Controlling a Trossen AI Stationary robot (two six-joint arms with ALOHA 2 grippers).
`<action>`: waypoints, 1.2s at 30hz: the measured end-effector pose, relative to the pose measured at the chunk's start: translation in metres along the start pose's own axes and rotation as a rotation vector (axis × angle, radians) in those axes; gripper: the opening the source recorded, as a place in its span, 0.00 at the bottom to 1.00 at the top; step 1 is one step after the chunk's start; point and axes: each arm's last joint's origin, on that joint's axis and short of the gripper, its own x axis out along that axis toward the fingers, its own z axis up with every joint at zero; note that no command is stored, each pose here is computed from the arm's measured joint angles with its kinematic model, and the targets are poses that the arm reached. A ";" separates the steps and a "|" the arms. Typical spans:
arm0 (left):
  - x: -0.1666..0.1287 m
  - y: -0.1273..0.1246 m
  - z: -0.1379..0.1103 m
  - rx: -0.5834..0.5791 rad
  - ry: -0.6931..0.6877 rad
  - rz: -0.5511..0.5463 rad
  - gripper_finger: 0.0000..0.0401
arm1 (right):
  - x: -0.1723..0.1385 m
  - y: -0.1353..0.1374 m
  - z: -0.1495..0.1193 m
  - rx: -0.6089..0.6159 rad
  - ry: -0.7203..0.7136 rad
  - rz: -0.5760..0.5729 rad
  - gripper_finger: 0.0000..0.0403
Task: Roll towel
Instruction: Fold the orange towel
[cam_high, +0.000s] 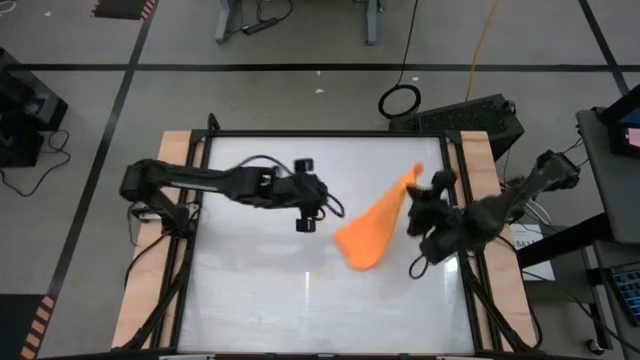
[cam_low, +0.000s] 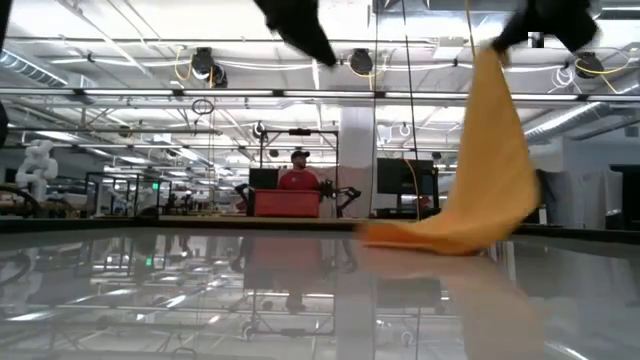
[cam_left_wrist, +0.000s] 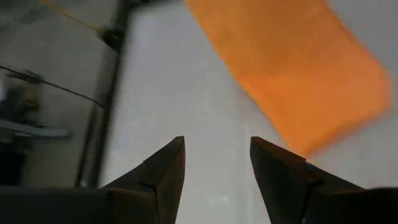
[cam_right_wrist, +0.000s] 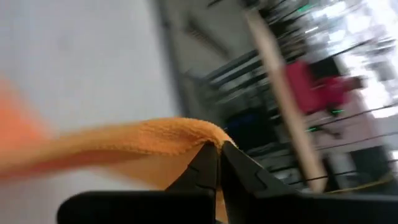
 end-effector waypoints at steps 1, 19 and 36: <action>-0.013 0.003 0.002 -0.014 -0.022 0.026 0.47 | -0.001 -0.012 0.009 -0.007 -0.022 -0.030 0.00; -0.115 -0.019 -0.011 -0.178 -0.075 0.028 0.47 | 0.047 0.057 0.077 -0.143 -0.285 1.002 0.03; -0.043 -0.066 -0.008 -0.044 0.107 0.016 0.47 | 0.015 0.191 0.059 -0.201 -0.211 1.237 0.56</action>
